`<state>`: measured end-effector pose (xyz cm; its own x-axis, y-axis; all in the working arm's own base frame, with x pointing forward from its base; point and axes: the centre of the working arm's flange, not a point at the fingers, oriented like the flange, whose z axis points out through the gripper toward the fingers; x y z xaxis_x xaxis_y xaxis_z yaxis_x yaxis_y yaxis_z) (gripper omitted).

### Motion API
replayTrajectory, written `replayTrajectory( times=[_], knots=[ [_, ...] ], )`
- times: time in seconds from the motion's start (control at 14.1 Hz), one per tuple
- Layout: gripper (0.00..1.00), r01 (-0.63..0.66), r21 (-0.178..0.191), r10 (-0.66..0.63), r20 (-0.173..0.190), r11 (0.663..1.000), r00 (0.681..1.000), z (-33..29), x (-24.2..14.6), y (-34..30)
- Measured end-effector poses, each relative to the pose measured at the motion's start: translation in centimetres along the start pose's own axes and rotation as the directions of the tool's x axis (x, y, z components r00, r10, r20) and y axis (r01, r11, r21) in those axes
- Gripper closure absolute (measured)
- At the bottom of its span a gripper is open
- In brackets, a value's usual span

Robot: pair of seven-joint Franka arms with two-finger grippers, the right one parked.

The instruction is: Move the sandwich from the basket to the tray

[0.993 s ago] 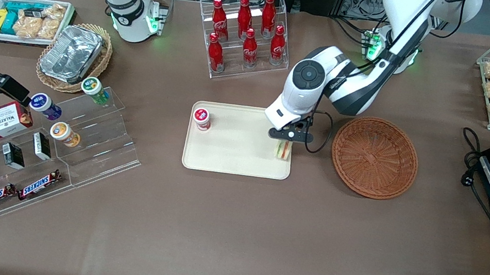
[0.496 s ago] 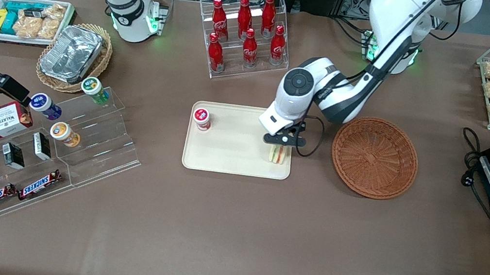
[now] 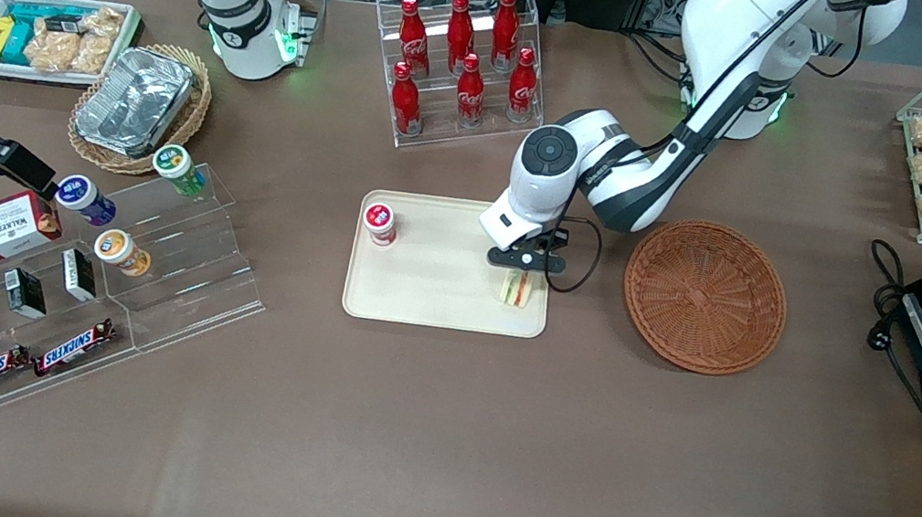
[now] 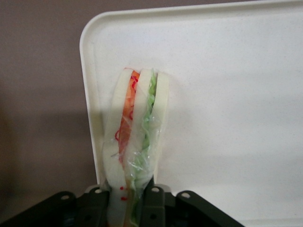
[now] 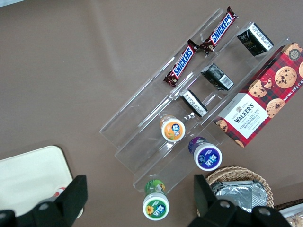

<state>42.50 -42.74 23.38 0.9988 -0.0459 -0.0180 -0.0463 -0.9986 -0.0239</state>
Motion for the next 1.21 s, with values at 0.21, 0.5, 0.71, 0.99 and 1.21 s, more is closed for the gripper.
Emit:
replayTrajectory(
  times=[0.21,0.5,0.71,0.99,1.21],
  knots=[
    [0.39,-0.006,0.001,0.006,-0.014,1.000,1.000,-0.3,0.3,0.1],
    [0.01,0.020,0.003,-0.020,-0.062,1.000,0.998,-5.7,2.4,-0.2],
    [0.00,0.060,0.008,-0.058,-0.133,0.998,0.989,-14.3,3.3,-2.1],
    [0.00,0.116,-0.019,-0.118,-0.170,0.993,0.978,-24.0,4.2,-8.9],
    [0.00,0.098,-0.036,-0.101,-0.125,0.995,0.987,-28.0,4.7,-14.9]
  ],
)
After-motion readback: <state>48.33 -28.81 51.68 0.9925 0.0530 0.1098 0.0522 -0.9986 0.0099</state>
